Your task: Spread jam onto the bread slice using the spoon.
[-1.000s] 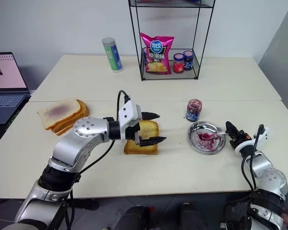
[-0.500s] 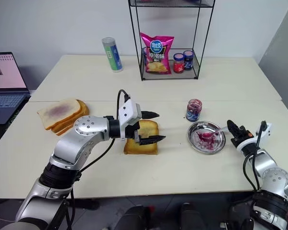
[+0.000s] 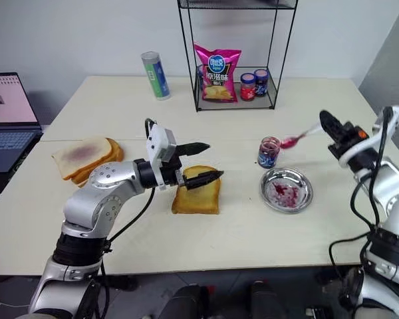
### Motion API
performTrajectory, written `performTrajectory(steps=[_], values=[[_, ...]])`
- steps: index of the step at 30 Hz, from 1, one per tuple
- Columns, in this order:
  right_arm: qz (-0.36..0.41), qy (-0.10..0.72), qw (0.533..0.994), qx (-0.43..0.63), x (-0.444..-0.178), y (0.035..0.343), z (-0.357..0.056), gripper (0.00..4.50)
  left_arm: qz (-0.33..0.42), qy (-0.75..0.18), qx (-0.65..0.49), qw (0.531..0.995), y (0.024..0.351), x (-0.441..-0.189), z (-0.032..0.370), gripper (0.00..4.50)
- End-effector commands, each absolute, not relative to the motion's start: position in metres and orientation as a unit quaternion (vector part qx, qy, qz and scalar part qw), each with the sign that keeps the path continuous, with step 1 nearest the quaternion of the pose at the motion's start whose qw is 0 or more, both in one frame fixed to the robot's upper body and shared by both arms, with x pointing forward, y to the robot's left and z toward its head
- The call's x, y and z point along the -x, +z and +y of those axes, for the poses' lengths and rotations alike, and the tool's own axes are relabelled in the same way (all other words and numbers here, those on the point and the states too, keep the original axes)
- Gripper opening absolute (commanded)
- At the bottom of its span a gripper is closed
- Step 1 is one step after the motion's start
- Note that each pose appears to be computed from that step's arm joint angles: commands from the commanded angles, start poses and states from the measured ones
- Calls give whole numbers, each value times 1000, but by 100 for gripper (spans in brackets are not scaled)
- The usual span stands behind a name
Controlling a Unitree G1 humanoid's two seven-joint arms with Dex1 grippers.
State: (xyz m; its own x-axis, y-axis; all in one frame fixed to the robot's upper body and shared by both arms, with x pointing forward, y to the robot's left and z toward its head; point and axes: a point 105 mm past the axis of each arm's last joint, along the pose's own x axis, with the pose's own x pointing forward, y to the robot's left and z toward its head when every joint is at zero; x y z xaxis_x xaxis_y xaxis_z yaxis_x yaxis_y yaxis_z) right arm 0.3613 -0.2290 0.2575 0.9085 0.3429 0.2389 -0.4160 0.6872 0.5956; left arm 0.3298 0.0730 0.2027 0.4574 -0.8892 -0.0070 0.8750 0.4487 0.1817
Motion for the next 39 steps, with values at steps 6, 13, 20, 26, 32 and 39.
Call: performTrajectory(steps=[6,13,20,26,32,39], values=[[-95,190,939,-270,-393,283,-224,1,-94,-504,-68,856,224,-332,62,450],[-71,215,960,-167,-402,263,-201,1,-94,-505,-62,856,222,-326,58,450],[-70,229,965,-103,-407,253,-191,1,-90,-503,-69,857,221,-324,58,450],[-81,235,968,-37,-411,250,-182,1,-90,-507,-70,854,221,-322,55,450],[-85,238,967,17,-414,243,-177,1,-92,-508,-69,854,222,-322,55,450],[-62,254,959,110,-416,213,-164,1,-95,-509,-73,853,224,-322,55,450]])
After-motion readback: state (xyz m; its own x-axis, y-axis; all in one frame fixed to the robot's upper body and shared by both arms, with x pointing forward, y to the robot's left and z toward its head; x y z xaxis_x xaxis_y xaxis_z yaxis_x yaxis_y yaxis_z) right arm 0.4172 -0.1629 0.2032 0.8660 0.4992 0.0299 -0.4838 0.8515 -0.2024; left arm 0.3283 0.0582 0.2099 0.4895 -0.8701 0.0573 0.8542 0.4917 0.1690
